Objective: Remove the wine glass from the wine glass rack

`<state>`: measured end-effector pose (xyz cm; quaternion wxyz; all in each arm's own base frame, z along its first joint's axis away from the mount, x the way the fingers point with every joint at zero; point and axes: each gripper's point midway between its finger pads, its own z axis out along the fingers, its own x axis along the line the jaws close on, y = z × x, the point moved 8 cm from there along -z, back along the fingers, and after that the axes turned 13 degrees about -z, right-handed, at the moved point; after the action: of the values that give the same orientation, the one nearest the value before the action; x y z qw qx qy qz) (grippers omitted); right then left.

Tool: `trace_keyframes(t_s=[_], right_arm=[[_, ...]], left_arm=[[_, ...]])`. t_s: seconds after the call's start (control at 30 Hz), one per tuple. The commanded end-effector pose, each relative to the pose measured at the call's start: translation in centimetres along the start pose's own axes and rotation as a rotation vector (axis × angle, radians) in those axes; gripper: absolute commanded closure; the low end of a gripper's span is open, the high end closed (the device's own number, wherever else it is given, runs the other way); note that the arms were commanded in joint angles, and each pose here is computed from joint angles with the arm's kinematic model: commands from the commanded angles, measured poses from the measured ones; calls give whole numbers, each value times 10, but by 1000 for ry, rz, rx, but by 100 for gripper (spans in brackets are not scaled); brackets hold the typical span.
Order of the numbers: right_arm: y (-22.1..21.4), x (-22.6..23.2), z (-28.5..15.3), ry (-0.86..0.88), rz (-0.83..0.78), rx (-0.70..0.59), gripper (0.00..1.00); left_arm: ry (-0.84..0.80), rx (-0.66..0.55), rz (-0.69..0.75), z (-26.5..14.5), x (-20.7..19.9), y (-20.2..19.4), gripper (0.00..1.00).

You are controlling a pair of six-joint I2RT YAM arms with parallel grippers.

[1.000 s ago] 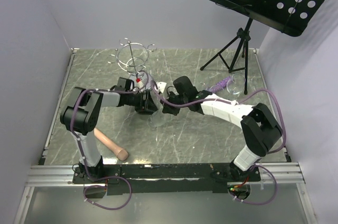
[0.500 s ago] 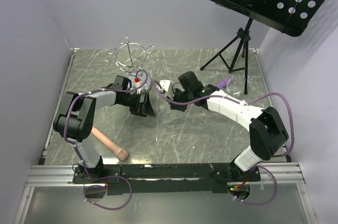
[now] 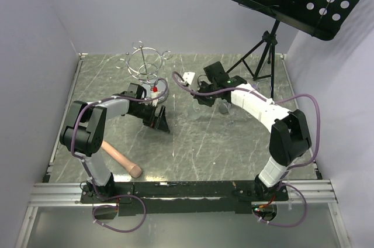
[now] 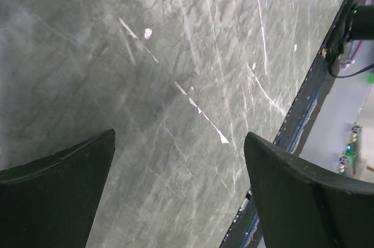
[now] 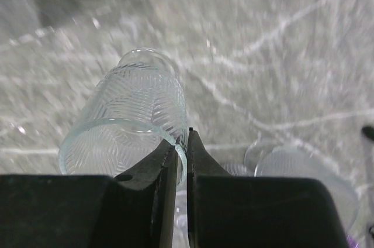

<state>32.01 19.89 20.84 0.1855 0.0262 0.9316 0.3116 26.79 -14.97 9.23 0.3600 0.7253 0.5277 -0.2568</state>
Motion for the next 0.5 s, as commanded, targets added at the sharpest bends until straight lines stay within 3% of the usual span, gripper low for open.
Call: trace_keyframes(t_s=[0.0,0.47], right_arm=[[-5,-15,-14,-33,-4,47,100],[-28,-32,-16,-10,63,243,100]], left_arm=[[135,75,28,8,18,-18,0],[186,89,14,13,27,-9,0]])
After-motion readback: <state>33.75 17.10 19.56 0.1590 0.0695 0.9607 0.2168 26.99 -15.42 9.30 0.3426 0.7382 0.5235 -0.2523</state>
